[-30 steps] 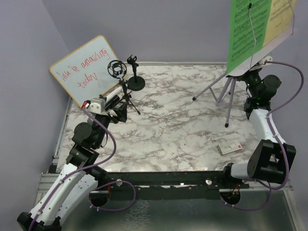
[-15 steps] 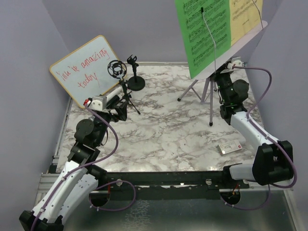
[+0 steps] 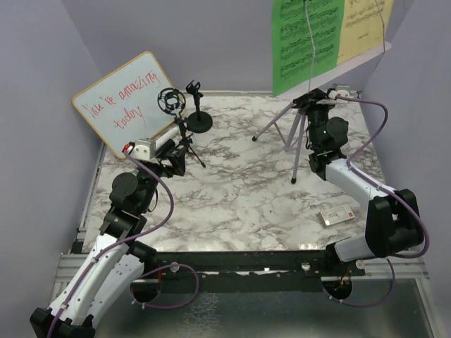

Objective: Pack up the instrument practice props
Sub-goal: Move the music stand to the center of the board.

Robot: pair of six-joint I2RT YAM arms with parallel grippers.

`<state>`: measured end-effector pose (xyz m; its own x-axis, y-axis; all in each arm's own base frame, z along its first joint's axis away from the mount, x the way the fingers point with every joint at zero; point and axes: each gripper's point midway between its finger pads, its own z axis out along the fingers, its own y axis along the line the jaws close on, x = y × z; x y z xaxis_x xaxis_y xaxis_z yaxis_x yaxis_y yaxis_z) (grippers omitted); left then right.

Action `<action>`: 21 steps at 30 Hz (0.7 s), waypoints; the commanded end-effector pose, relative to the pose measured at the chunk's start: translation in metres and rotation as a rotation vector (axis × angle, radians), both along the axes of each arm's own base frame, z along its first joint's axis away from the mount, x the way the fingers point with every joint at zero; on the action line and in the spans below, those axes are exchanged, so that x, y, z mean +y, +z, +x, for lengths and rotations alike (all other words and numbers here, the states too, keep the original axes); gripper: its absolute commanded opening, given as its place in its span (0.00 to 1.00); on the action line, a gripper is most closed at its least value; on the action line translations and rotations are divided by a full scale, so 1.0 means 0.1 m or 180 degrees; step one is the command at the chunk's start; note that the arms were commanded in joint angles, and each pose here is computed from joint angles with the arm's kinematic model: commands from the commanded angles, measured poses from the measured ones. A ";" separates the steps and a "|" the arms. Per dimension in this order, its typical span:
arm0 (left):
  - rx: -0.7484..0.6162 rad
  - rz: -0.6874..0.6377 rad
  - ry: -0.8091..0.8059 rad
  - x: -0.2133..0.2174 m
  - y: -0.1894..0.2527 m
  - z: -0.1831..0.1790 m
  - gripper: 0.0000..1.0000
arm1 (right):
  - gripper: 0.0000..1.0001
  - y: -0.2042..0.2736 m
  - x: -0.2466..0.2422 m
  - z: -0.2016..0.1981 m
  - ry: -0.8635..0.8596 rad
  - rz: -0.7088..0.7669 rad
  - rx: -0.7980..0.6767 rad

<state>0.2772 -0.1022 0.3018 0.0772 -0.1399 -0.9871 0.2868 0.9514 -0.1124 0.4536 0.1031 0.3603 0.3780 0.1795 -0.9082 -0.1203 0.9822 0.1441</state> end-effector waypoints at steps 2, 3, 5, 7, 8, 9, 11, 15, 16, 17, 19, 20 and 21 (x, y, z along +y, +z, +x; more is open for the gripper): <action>0.0007 -0.0016 -0.0059 -0.02 0.01 -0.01 0.99 | 0.01 0.24 0.10 0.06 0.0118 0.0723 -0.0093; 0.0004 -0.0014 -0.0056 -0.02 0.01 -0.01 0.99 | 0.00 0.25 0.10 0.07 0.0113 0.0718 -0.0089; 0.0004 -0.0019 -0.0055 -0.02 0.01 -0.01 0.99 | 0.00 0.25 0.14 0.08 0.0161 0.0694 -0.0071; 0.0000 -0.0023 -0.0052 -0.01 0.01 -0.01 0.99 | 0.01 0.23 0.19 0.08 0.0200 0.0683 -0.0037; -0.0001 -0.0025 -0.0052 -0.01 0.02 -0.01 0.99 | 0.01 0.21 0.22 0.08 0.0207 0.0660 -0.0016; -0.0002 -0.0031 -0.0050 -0.01 0.02 -0.01 0.99 | 0.01 0.19 0.26 0.07 0.0206 0.0643 0.0001; 0.0001 -0.0039 -0.0057 -0.01 0.02 -0.01 0.99 | 0.00 0.16 0.36 0.05 0.0205 0.0614 0.0015; 0.0018 -0.0057 -0.0094 -0.03 0.02 0.00 0.99 | 0.01 0.12 0.43 0.02 0.0087 0.0694 0.0043; 0.0024 -0.0063 -0.0115 -0.04 0.02 0.00 0.99 | 0.01 0.11 0.44 0.02 0.0068 0.0736 0.0056; 0.0032 -0.0068 -0.0127 -0.05 0.02 0.00 0.99 | 0.01 0.09 0.45 0.03 0.0051 0.0785 0.0074; 0.0049 -0.0090 -0.0158 -0.07 0.03 0.01 0.99 | 0.01 0.07 0.47 0.04 -0.0028 0.0835 0.0119; 0.0050 -0.0109 -0.0161 -0.07 0.04 0.01 0.99 | 0.00 0.07 0.50 0.03 -0.0059 0.0838 0.0126; 0.0050 -0.0124 -0.0163 -0.07 0.05 0.01 0.99 | 0.00 0.06 0.52 0.04 -0.0099 0.0850 0.0127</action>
<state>0.2794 -0.1033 0.2987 0.0595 -0.1550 -0.9861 0.2975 0.9457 -0.1307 0.4553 0.1520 0.3585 0.3336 0.2617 -0.9056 -0.1268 0.9644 0.2320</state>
